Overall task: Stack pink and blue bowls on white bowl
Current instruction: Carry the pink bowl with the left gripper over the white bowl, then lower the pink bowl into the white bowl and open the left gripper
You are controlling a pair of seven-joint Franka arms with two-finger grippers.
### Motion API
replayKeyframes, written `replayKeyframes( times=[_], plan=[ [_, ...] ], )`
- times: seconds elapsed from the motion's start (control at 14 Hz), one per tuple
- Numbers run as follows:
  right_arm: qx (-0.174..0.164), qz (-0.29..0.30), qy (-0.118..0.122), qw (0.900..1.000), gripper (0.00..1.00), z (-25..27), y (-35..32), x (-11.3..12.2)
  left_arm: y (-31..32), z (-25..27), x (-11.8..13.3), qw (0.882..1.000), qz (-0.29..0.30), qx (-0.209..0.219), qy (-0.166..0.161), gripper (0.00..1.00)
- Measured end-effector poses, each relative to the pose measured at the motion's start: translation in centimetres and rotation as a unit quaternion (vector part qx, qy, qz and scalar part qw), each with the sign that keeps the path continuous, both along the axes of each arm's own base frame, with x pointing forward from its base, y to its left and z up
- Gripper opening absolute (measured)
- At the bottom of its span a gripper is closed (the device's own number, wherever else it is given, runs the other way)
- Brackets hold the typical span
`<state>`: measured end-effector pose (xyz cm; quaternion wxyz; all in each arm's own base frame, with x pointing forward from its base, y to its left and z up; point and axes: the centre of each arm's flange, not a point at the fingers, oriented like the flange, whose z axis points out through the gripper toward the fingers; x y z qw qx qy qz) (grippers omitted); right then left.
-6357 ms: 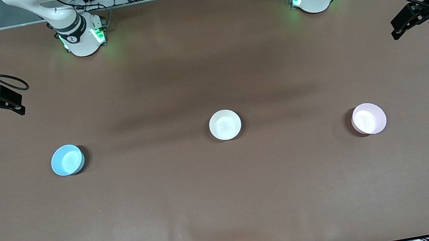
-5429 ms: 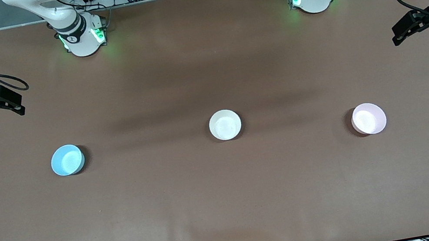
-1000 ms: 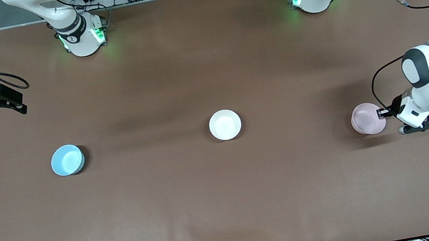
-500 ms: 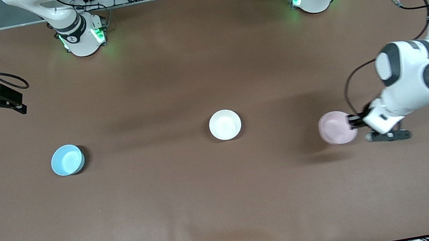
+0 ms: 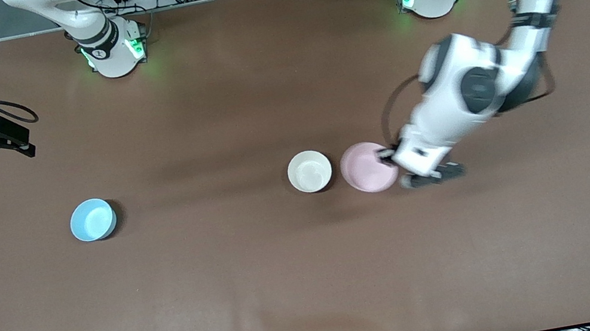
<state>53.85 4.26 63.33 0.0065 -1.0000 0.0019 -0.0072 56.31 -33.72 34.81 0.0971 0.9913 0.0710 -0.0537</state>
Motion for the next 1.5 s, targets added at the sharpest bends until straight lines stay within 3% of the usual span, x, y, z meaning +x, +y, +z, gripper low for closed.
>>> replayKeyframes(
  times=[0.14,0.29,0.64,0.86,1.36,1.5],
  plan=[
    [0.000,-0.001,0.000,1.000,1.00,0.0,-0.1,0.0,-3.7,-1.8,-2.3,1.000,0.017,0.016,0.017,0.03],
    [0.000,-0.001,0.000,1.000,1.00,0.0,-0.1,0.0,-4.4,-3.7,-2.8,0.999,0.028,0.022,0.031,0.03],
    [0.000,-0.001,0.000,1.000,1.00,0.0,-0.2,0.0,-8.4,-5.6,-5.0,1.000,0.004,0.012,0.020,0.03],
    [0.001,-0.001,0.000,1.000,1.00,0.0,-0.2,0.0,-8.8,-8.0,-5.0,1.000,-0.013,0.022,0.004,0.03],
    [0.001,-0.001,0.000,1.000,1.00,0.0,-0.1,0.0,-8.7,-10.7,-4.5,1.000,-0.010,0.015,0.002,0.03],
    [0.001,-0.001,0.001,1.000,1.00,-0.1,-0.2,0.0,-8.4,-10.7,-4.1,1.000,-0.007,0.016,0.000,0.17]
  ],
)
